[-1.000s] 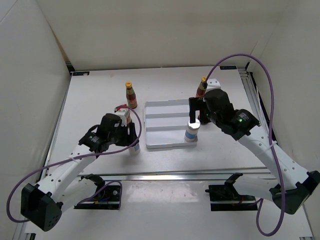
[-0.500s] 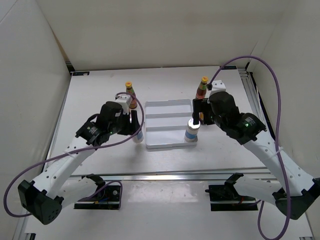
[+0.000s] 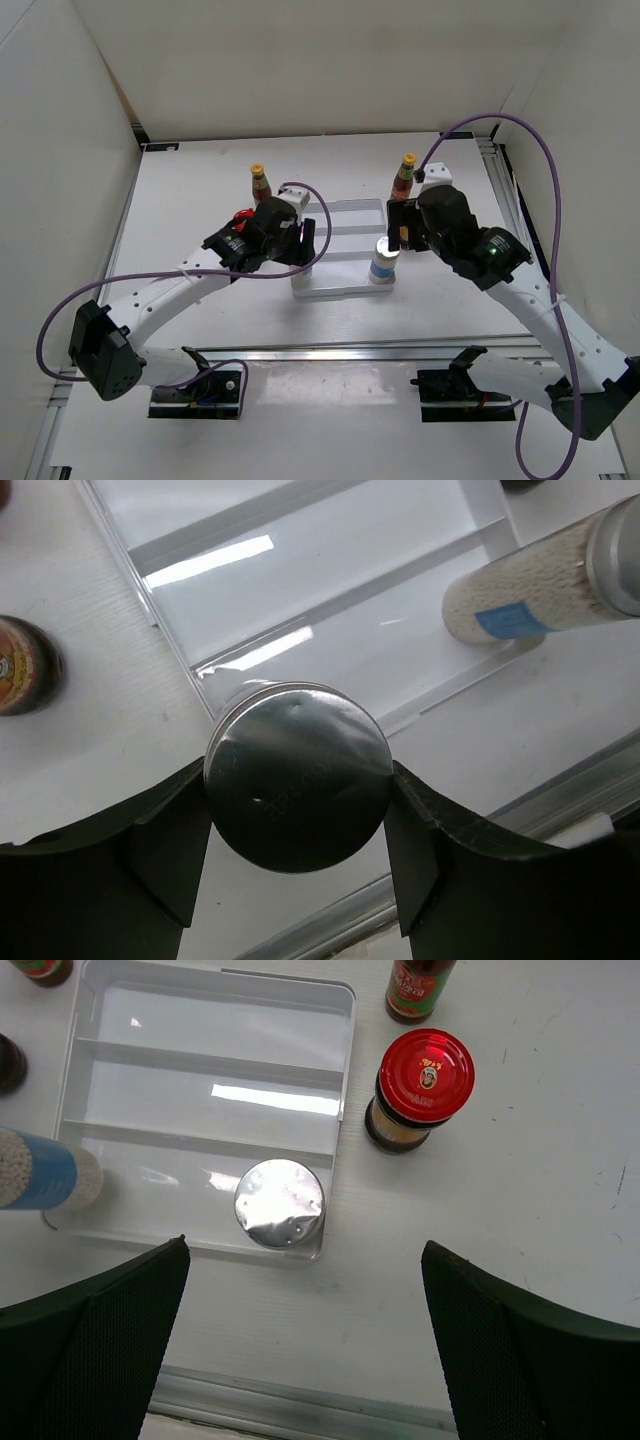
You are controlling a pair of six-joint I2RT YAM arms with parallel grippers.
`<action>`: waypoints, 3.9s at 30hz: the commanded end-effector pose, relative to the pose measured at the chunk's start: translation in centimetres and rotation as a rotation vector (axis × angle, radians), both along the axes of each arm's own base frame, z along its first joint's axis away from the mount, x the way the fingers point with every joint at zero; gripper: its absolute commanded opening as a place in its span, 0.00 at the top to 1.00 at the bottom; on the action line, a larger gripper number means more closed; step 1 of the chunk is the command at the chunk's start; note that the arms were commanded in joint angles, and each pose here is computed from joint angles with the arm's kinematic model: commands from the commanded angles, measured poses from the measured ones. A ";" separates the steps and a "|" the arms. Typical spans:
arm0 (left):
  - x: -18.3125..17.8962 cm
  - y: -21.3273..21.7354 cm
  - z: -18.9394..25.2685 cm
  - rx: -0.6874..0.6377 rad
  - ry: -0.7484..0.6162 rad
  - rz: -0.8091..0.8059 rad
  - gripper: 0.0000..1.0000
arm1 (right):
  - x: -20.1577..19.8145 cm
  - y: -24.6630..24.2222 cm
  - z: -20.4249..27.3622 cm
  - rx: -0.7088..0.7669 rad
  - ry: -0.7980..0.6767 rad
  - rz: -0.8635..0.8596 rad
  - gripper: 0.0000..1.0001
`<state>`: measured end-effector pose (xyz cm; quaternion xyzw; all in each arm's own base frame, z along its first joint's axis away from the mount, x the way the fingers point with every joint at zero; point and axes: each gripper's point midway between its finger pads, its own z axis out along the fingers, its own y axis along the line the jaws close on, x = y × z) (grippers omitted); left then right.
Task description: Organize the condiment bottles
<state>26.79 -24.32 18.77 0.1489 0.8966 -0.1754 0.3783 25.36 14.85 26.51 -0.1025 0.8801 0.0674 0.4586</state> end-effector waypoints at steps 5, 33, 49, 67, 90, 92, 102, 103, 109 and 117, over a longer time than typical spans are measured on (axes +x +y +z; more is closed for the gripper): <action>1.9 -1.3 0.9 -0.078 -0.100 0.039 0.89 | -0.4 -1.4 1.3 -0.018 -0.047 -0.026 0.00; 2.0 -1.5 4.8 -0.100 -0.158 0.068 0.00 | 1.5 -5.8 -0.2 -0.083 -0.014 -0.315 0.00; -2.3 16.9 6.4 0.184 -0.463 0.414 0.00 | 10.0 -5.6 -3.4 0.083 0.295 -0.236 0.00; -2.1 18.4 3.1 0.281 -0.460 0.463 0.00 | 12.0 -4.0 -11.3 0.034 0.467 -0.226 0.00; -2.3 19.3 3.4 0.290 -0.479 0.502 0.00 | 12.4 -3.9 -7.3 -0.114 0.312 -0.291 0.89; -2.3 19.3 3.4 0.290 -0.479 0.502 0.00 | 12.7 -4.0 -5.5 -0.113 0.264 -0.302 0.93; -2.3 19.3 3.6 0.283 -0.484 0.504 0.00 | 12.5 -3.6 -5.1 -0.126 0.253 -0.263 0.18; -2.3 19.3 3.6 0.283 -0.484 0.504 0.00 | 12.4 -3.7 -4.7 -0.129 0.244 -0.256 0.07; -2.4 19.2 3.7 0.271 -0.487 0.499 0.00 | 13.5 -2.8 -7.2 -0.148 0.288 -0.223 0.01; -2.4 19.2 3.7 0.271 -0.487 0.499 0.00 | 14.9 -3.2 -11.6 -0.110 0.404 -0.241 0.01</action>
